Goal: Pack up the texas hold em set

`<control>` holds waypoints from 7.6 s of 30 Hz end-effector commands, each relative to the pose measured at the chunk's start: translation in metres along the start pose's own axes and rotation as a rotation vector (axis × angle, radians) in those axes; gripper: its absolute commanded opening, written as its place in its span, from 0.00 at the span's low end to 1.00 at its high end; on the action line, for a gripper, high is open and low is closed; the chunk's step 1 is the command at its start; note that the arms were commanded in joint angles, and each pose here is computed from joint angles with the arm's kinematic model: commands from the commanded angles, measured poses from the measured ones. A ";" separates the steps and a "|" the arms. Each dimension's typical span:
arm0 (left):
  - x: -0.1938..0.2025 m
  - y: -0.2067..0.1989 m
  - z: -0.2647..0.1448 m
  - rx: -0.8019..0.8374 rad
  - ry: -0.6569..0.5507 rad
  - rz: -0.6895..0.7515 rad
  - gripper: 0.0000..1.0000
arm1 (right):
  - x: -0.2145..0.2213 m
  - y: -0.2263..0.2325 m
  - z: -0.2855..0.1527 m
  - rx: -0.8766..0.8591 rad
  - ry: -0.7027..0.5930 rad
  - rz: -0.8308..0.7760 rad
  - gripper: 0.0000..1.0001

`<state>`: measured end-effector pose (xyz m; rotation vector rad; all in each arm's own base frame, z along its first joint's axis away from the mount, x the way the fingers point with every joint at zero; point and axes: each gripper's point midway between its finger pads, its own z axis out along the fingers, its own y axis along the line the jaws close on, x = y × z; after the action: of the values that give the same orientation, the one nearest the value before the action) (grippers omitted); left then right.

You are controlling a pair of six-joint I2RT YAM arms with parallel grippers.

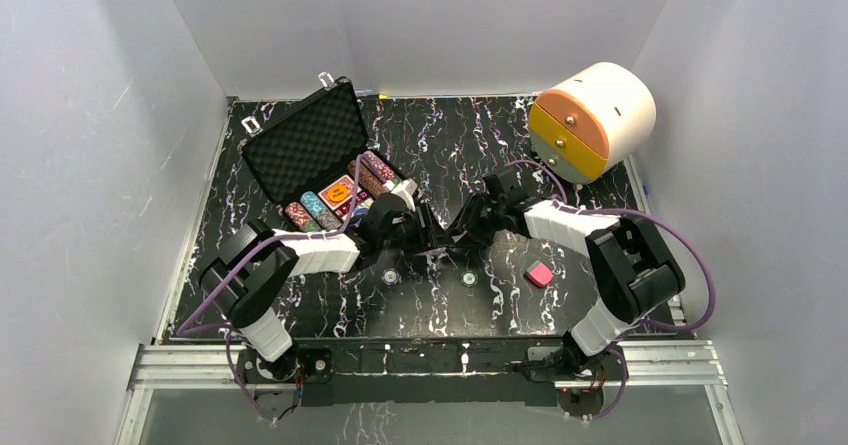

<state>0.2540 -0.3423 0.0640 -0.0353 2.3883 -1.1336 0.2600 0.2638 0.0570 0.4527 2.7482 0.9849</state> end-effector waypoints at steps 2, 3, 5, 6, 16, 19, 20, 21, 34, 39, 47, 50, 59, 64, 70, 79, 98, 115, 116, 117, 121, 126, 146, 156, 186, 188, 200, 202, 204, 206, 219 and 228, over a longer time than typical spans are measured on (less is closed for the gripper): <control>-0.010 -0.008 0.004 0.022 -0.056 -0.009 0.49 | 0.005 0.027 -0.008 -0.124 0.020 0.046 0.45; -0.011 -0.008 0.005 0.021 -0.057 -0.015 0.47 | 0.006 0.028 -0.008 -0.129 0.026 0.053 0.45; -0.012 -0.008 0.006 0.017 -0.065 -0.028 0.41 | 0.008 0.027 -0.007 -0.132 0.036 0.071 0.45; -0.012 -0.007 0.006 0.013 -0.069 -0.032 0.38 | 0.008 0.027 -0.007 -0.134 0.040 0.077 0.45; -0.019 -0.005 0.005 -0.001 -0.106 -0.048 0.05 | 0.010 0.028 -0.007 -0.138 0.050 0.103 0.45; -0.019 -0.007 0.005 0.001 -0.100 -0.013 0.00 | 0.006 0.027 -0.006 -0.127 0.031 0.081 0.50; -0.019 -0.006 0.004 -0.006 -0.097 0.010 0.00 | 0.003 0.030 -0.008 -0.126 0.021 0.051 0.55; -0.020 -0.006 0.002 -0.014 -0.093 0.040 0.00 | -0.002 0.031 -0.010 -0.112 0.005 0.028 0.59; -0.185 0.061 -0.059 -0.406 -0.016 0.646 0.00 | -0.036 0.062 -0.085 -0.170 -0.310 -0.215 0.79; -0.185 0.060 -0.048 -0.361 0.012 0.643 0.00 | -0.037 0.060 -0.088 -0.163 -0.322 -0.214 0.79; -0.184 0.066 -0.037 -0.337 0.049 0.644 0.00 | -0.035 0.059 -0.084 -0.159 -0.305 -0.211 0.79; -0.180 0.069 -0.032 -0.325 0.077 0.651 0.00 | -0.035 0.058 -0.084 -0.157 -0.303 -0.210 0.79; -0.175 0.079 -0.022 -0.324 0.121 0.638 0.00 | -0.036 0.059 -0.083 -0.153 -0.302 -0.210 0.79; -0.173 0.087 -0.022 -0.354 0.136 0.629 0.00 | -0.037 0.057 -0.082 -0.145 -0.304 -0.207 0.79; -0.156 0.077 -0.022 -0.264 0.195 0.629 0.00 | -0.038 0.053 -0.081 -0.131 -0.309 -0.202 0.79; -0.151 0.074 -0.023 -0.232 0.230 0.649 0.00 | -0.038 0.051 -0.079 -0.120 -0.305 -0.197 0.79; -0.152 0.068 -0.025 -0.218 0.221 0.648 0.00 | -0.037 0.048 -0.075 -0.108 -0.296 -0.194 0.79; -0.153 0.075 -0.020 -0.230 0.249 0.661 0.06 | -0.038 0.046 -0.073 -0.099 -0.296 -0.191 0.79; -0.153 0.075 -0.019 -0.228 0.250 0.660 0.07 | -0.038 0.046 -0.074 -0.100 -0.297 -0.191 0.79; -0.154 0.076 -0.018 -0.230 0.252 0.660 0.09 | -0.038 0.046 -0.074 -0.100 -0.297 -0.191 0.79; -0.156 0.077 -0.015 -0.242 0.247 0.650 0.17 | -0.039 0.047 -0.074 -0.102 -0.297 -0.192 0.79; -0.164 0.072 -0.017 -0.255 0.226 0.651 0.29 | -0.039 0.049 -0.075 -0.103 -0.301 -0.193 0.79; -0.181 0.066 -0.025 -0.296 0.155 0.663 0.00 | -0.038 0.045 -0.072 -0.096 -0.294 -0.215 0.79; -0.172 0.078 -0.013 -0.295 0.196 0.643 0.00 | -0.038 0.044 -0.073 -0.090 -0.296 -0.216 0.79; -0.227 -0.015 -0.108 -0.274 -0.211 0.612 0.38 | -0.035 0.012 -0.076 0.127 -0.273 -0.380 0.81; -0.229 -0.028 -0.132 -0.274 -0.283 0.609 0.45 | -0.028 0.006 -0.073 0.194 -0.263 -0.423 0.82; -0.197 -0.052 -0.223 -0.253 -0.438 0.556 0.98 | 0.031 -0.041 -0.056 0.445 -0.130 -0.545 0.88; -0.189 -0.052 -0.227 -0.237 -0.445 0.526 0.98 | 0.040 -0.047 -0.053 0.467 -0.113 -0.553 0.87; -0.181 -0.052 -0.230 -0.219 -0.450 0.485 0.98 | 0.046 -0.052 -0.048 0.479 -0.095 -0.552 0.87; -0.172 -0.049 -0.229 -0.201 -0.443 0.441 0.98 | 0.050 -0.056 -0.044 0.487 -0.075 -0.539 0.85; -0.137 -0.024 -0.205 -0.165 -0.364 0.293 0.99 | 0.060 -0.073 -0.018 0.553 -0.003 -0.520 0.73; -0.136 -0.013 -0.204 -0.216 -0.358 0.265 0.98 | 0.060 -0.089 -0.011 0.628 0.005 -0.511 0.57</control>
<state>0.2804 -0.1740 0.2365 0.0316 2.1120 -0.6815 0.1817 0.2133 0.0174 -0.2063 2.8795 0.0507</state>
